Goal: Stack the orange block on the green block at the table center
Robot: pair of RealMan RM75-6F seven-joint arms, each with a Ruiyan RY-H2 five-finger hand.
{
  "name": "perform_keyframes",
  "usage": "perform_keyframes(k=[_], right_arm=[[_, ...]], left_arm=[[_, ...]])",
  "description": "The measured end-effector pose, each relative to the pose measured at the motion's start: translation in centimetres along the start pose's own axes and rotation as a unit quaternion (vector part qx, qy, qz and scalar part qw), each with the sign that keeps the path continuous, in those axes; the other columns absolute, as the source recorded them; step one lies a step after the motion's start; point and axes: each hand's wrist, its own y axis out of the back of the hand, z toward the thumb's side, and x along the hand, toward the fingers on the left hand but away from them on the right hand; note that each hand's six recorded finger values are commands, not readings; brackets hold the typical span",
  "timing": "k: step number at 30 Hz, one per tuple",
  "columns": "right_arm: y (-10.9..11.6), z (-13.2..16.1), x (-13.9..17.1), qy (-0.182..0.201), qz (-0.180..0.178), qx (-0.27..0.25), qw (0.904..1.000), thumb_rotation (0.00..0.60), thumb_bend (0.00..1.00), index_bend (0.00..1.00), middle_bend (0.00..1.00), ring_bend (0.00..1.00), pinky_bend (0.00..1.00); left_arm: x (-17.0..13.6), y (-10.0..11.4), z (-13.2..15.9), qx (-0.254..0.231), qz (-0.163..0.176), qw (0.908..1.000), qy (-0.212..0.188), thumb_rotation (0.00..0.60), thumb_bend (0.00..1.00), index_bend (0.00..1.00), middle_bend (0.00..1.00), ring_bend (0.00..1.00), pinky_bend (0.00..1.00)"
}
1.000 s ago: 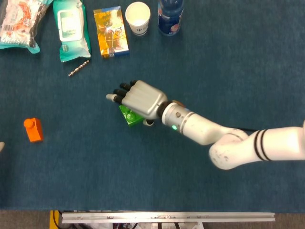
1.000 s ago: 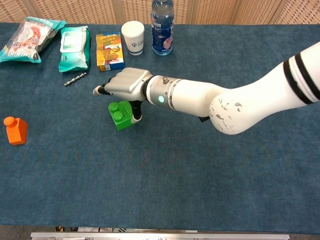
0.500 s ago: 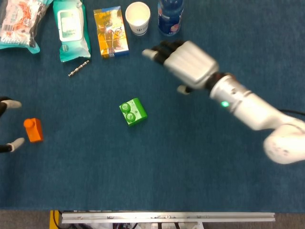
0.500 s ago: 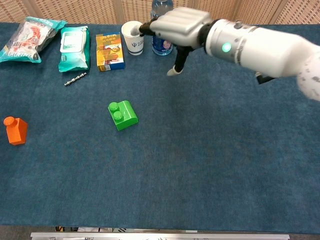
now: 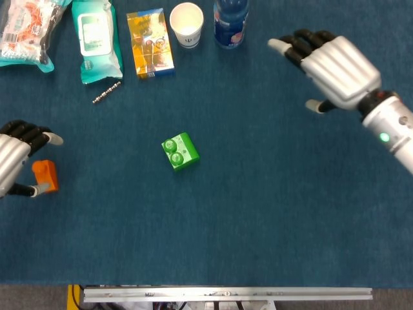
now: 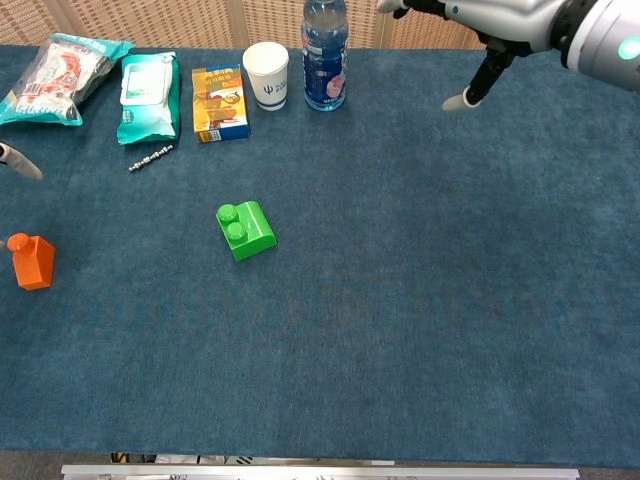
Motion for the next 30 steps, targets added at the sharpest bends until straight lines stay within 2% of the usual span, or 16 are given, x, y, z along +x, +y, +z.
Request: perform_keyframes(k=[9,20,30], right_arm=[[-0.3,-1.9,2.1,-0.015,-0.001,-0.014,0.9998,0.6,0.11,0.0,0.17,0.12,0.23],[-0.7,-3.6,3.5,-0.042,-0.001,-0.023,0.9988,0.6,0.11,0.0,0.17,0.12,0.23],[-0.8,-3.8,3.9,-0.052,-0.002,-0.025,0.9983,0.6,0.11,0.0,0.17,0.12,0.23]], left_arm=[[0.9,-1.2,-1.7,0.035,-0.033,0.9987,-0.02,0.6,0.23,0.29,0.29,0.24,0.19],[1.4,-3.1,-4.0,0.093,-0.066,0.992,-0.052,0.6,0.23,0.32,0.29,0.24,0.19],[2.4,-4.3,-4.4,0.091,-0.084,0.9901,-0.066,0.6,0.23,0.31,0.28,0.21,0.18]])
